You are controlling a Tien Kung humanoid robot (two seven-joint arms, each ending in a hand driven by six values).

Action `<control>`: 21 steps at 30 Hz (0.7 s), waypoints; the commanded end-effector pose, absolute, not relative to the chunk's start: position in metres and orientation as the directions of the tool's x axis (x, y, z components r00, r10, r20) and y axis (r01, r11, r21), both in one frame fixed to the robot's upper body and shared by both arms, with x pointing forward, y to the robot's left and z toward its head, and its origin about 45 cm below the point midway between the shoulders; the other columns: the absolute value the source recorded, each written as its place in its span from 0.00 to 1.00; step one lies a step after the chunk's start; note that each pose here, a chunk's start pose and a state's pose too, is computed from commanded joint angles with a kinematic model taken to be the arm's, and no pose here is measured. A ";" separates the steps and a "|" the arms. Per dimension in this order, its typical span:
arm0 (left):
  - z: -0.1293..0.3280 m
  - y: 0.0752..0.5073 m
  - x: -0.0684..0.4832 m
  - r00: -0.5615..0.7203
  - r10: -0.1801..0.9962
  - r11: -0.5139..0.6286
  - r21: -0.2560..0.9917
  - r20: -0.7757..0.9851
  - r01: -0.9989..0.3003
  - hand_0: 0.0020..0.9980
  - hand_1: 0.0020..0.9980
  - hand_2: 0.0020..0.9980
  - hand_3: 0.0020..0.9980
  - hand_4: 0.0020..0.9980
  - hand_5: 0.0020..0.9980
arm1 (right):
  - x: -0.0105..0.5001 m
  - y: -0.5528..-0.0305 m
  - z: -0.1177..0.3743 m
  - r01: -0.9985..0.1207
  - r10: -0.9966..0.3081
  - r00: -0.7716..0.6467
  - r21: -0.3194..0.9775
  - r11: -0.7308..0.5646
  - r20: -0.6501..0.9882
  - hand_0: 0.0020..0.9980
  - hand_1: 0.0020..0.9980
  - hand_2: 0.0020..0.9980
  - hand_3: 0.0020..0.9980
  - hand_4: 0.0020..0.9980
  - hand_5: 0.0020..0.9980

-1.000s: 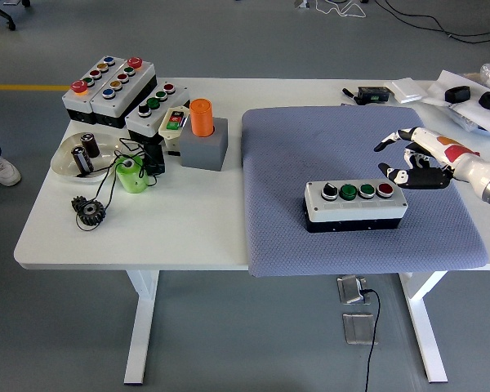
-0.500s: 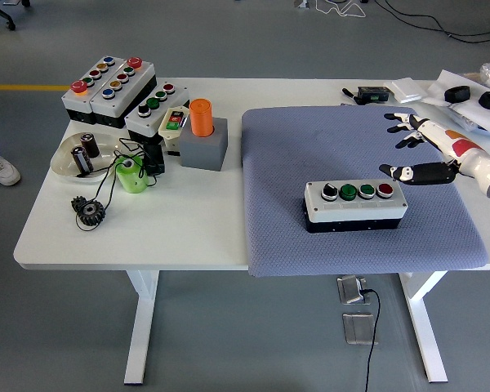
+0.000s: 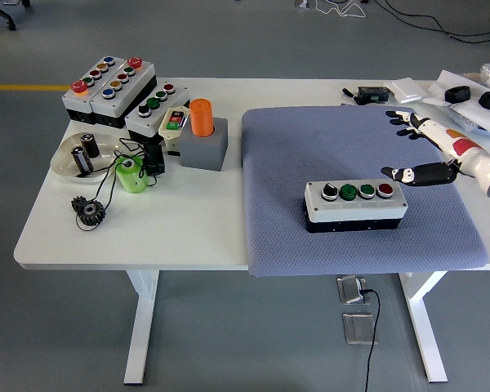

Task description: Pick up the button,place it on the desk,press the button,press the button

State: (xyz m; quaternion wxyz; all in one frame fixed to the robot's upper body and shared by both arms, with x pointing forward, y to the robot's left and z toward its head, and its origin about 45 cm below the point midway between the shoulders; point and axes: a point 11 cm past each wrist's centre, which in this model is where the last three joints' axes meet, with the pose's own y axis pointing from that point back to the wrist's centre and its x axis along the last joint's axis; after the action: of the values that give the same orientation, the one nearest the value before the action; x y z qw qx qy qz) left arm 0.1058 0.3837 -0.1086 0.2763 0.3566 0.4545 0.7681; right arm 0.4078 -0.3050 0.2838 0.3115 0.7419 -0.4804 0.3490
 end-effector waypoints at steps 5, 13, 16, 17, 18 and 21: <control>-0.108 0.385 0.106 -0.598 0.744 -0.437 0.894 0.297 -0.099 0.66 0.71 0.72 0.52 0.33 0.96 | 0.407 -0.309 0.280 -0.933 -0.516 0.301 0.136 -0.332 0.802 0.91 0.89 0.95 0.99 0.83 0.27; -0.107 0.386 0.109 -0.600 0.743 -0.440 0.892 0.296 -0.103 0.66 0.71 0.72 0.52 0.33 0.96 | 0.408 -0.304 0.287 -0.931 -0.513 0.293 0.117 -0.346 0.807 0.93 0.90 0.96 1.00 0.84 0.24; -0.107 0.386 0.109 -0.601 0.742 -0.439 0.892 0.296 -0.104 0.66 0.71 0.72 0.52 0.33 0.97 | 0.408 -0.304 0.285 -0.930 -0.510 0.296 0.123 -0.346 0.808 0.94 0.91 0.97 1.00 0.85 0.21; -0.107 0.386 0.109 -0.601 0.743 -0.439 0.893 0.296 -0.103 0.66 0.71 0.72 0.52 0.33 0.97 | 0.407 -0.304 0.285 -0.930 -0.513 0.298 0.125 -0.345 0.805 0.94 0.91 0.97 1.00 0.85 0.21; -0.107 0.386 0.109 -0.601 0.743 -0.439 0.893 0.296 -0.103 0.66 0.71 0.72 0.52 0.33 0.97 | 0.407 -0.304 0.285 -0.930 -0.514 0.299 0.125 -0.345 0.804 0.94 0.91 0.97 1.00 0.85 0.21; -0.108 0.386 0.108 -0.600 0.744 -0.437 0.894 0.295 -0.101 0.66 0.71 0.72 0.52 0.33 0.97 | 0.409 -0.305 0.286 -0.933 -0.544 0.299 0.121 -0.338 0.784 0.94 0.91 0.97 1.00 0.85 0.21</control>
State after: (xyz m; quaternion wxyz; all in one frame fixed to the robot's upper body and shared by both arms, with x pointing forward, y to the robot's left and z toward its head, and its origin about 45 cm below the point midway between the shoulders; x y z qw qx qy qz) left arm 0.1076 0.3856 -0.1076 0.2742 0.3534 0.4543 0.7704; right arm 0.4088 -0.3047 0.2863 0.2966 0.7492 -0.4930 0.3282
